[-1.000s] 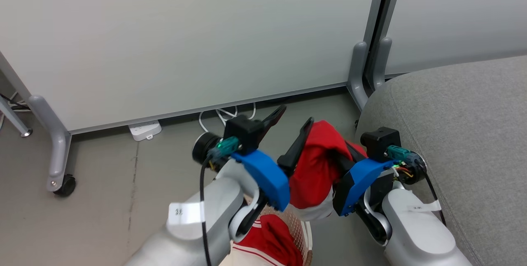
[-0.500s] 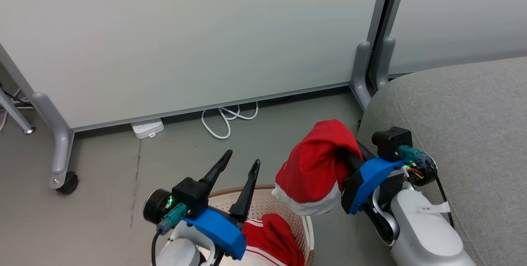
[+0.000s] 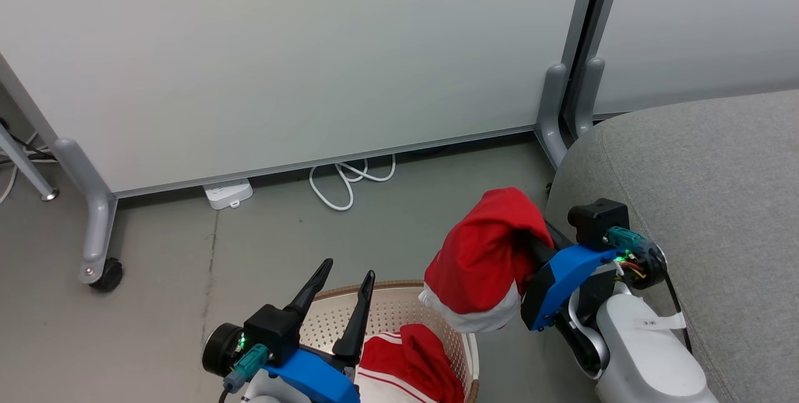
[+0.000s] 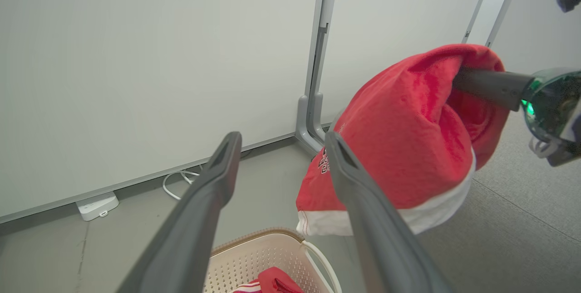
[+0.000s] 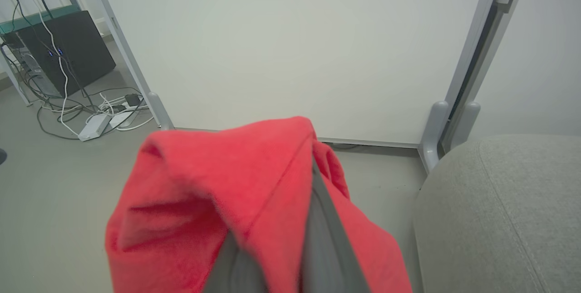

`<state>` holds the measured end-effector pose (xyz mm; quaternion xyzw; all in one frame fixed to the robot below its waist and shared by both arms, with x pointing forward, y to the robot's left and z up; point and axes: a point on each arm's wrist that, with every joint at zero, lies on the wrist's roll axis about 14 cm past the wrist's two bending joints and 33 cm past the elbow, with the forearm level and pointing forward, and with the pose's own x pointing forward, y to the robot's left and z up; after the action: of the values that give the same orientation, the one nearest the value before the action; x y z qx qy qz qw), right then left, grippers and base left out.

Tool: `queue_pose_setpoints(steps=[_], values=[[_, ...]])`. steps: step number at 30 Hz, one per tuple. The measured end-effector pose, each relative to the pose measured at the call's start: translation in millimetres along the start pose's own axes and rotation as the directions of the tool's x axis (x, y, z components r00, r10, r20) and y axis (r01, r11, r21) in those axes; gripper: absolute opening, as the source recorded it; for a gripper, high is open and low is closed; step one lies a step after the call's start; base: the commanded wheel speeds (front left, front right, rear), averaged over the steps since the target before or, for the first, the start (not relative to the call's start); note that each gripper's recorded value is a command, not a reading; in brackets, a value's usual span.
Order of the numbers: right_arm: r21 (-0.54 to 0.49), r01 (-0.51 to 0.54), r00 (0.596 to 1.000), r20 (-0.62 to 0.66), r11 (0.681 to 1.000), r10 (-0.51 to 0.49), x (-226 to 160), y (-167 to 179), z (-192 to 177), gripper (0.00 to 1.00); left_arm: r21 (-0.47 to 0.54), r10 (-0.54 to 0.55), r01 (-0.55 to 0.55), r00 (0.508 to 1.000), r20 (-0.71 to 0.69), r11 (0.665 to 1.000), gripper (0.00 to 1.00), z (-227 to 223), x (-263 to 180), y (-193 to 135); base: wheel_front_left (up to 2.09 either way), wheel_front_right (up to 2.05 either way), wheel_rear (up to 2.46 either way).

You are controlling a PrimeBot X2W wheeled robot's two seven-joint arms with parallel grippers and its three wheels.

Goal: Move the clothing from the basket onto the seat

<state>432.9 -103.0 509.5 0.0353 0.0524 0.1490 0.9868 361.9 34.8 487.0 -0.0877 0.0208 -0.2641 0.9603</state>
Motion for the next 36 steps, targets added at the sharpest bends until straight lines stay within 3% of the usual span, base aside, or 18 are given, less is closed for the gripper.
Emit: queue_pose_setpoints(steps=[8,18,26,36], values=[[0.001,0.017,1.0,0.005,1.0,-0.017,-4,-6,2,0.0,-0.007,0.001,-0.001,1.0,-0.003,1.0,1.0,-3,3,-1,0.0,0.0,0.0],[0.007,0.136,0.991,0.003,0.991,-0.136,-29,-47,0,0.0,-0.01,-0.113,0.113,0.993,-0.015,0.994,1.0,-7,26,-33,0.0,0.0,0.0],[0.04,0.308,0.951,0.001,0.951,-0.308,-69,-101,-6,0.0,-0.026,-0.264,0.263,0.964,-0.038,0.964,1.0,-15,52,-75,0.0,0.0,0.0],[0.059,0.438,0.899,-0.014,0.897,-0.437,-110,-137,-16,0.0,-0.058,-0.384,0.381,0.92,-0.072,0.923,1.0,-31,69,-111,0.0,0.0,0.0]])
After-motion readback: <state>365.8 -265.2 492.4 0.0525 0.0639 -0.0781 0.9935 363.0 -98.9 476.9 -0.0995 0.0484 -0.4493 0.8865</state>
